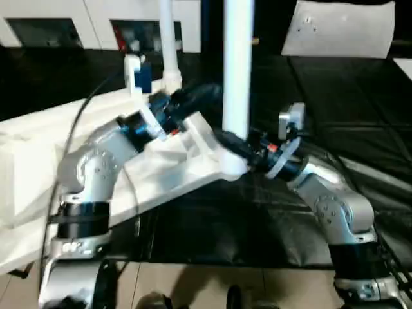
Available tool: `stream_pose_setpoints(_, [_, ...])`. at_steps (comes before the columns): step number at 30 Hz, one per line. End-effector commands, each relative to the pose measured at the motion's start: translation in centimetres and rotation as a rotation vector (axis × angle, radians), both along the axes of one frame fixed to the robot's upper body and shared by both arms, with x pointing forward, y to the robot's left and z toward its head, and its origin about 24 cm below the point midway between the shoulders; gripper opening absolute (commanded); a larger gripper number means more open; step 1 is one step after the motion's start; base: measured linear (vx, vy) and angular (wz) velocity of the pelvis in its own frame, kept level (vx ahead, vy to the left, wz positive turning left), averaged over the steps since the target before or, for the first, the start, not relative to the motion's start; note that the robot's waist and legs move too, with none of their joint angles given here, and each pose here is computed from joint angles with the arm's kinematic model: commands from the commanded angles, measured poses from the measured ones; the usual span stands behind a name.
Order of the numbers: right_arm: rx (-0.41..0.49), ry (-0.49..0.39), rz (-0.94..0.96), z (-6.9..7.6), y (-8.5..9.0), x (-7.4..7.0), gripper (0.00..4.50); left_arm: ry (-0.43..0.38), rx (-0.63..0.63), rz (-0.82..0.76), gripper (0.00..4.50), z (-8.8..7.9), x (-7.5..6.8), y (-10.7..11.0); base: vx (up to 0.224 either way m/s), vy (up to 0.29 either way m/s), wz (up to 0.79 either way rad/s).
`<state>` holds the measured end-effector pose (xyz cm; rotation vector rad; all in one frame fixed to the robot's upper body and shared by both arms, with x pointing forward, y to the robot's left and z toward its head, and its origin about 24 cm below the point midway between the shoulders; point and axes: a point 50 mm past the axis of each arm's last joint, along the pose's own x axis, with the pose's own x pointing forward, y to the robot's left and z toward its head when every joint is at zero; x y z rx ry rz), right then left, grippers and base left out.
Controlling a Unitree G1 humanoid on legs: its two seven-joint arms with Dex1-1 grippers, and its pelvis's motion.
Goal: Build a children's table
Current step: Insert table leg to table base
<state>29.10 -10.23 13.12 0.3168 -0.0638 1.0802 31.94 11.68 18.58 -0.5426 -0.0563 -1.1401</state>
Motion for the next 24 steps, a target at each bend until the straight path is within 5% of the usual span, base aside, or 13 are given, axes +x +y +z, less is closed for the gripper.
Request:
stream_pose_setpoints(1, [-0.006,-0.003,0.050,0.2,0.8,-0.5,1.91,-0.021,-0.008,-0.085,2.42,0.8,-0.7,-1.0,0.000,0.000,0.00])
stream_pose_setpoints(4, [-0.026,-0.002,0.067,0.1,1.0,-0.8,1.91,-0.018,0.055,-0.060,2.83,0.1,-0.6,-1.4,0.000,0.000,0.00])
stream_pose_setpoints(9, [-0.037,0.014,0.062,0.0,0.9,-0.8,1.91,-0.037,0.027,-0.086,2.84,0.2,-1.1,-1.5,0.000,0.000,0.00])
stream_pose_setpoints(19, [-0.141,0.066,0.067,-1.3,0.2,-1.2,1.91,-0.090,0.165,-0.222,3.11,-0.8,-3.0,-1.6,0.000,0.000,0.00])
stream_pose_setpoints(24, [-0.157,0.063,0.070,-1.4,0.2,-1.3,1.91,-0.102,0.219,-0.118,3.18,-1.2,-2.4,-1.6,0.000,0.000,0.00])
